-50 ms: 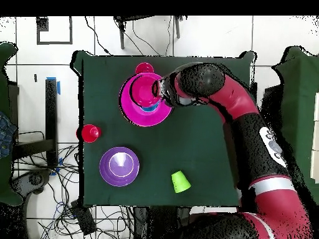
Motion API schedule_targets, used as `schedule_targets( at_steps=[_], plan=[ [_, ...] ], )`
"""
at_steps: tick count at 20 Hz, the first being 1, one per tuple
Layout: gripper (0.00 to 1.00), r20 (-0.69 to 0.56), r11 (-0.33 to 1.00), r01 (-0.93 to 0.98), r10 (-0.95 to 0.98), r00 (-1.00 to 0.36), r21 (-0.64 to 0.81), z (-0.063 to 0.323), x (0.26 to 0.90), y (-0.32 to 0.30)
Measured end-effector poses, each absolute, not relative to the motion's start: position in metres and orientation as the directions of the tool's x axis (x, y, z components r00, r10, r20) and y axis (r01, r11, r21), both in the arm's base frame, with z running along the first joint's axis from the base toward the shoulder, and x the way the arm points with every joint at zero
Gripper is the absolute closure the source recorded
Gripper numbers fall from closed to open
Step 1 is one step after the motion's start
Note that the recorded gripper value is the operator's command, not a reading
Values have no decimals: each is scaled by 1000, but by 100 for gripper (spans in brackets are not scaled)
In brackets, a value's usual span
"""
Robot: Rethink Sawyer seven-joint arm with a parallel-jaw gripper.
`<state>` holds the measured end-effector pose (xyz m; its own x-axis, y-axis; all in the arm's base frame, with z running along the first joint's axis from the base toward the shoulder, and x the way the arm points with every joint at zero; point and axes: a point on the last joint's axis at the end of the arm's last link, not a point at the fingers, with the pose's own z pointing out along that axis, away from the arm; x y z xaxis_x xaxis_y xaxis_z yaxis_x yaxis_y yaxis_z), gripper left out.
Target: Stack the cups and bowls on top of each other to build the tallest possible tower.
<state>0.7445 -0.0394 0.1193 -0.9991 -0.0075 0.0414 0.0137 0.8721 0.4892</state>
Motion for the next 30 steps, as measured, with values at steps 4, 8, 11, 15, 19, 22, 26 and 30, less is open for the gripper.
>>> schedule_targets(
  at_steps=[4,8,11,15,19,22,26,30],
  plan=[
    [100,86,874,41,-1,-996,484,114,733,-45],
    [100,115,876,58,3,-993,480,112,727,-50],
    [100,125,878,64,5,-992,475,111,725,-53],
    [100,137,886,77,16,-990,458,107,720,-62],
    [100,143,889,80,17,-990,451,104,718,-64],
    [100,145,889,79,14,-989,451,103,717,-61],
    [100,147,889,75,9,-989,451,102,717,-59],
    [100,146,889,76,10,-989,451,102,717,-59]
  ],
)
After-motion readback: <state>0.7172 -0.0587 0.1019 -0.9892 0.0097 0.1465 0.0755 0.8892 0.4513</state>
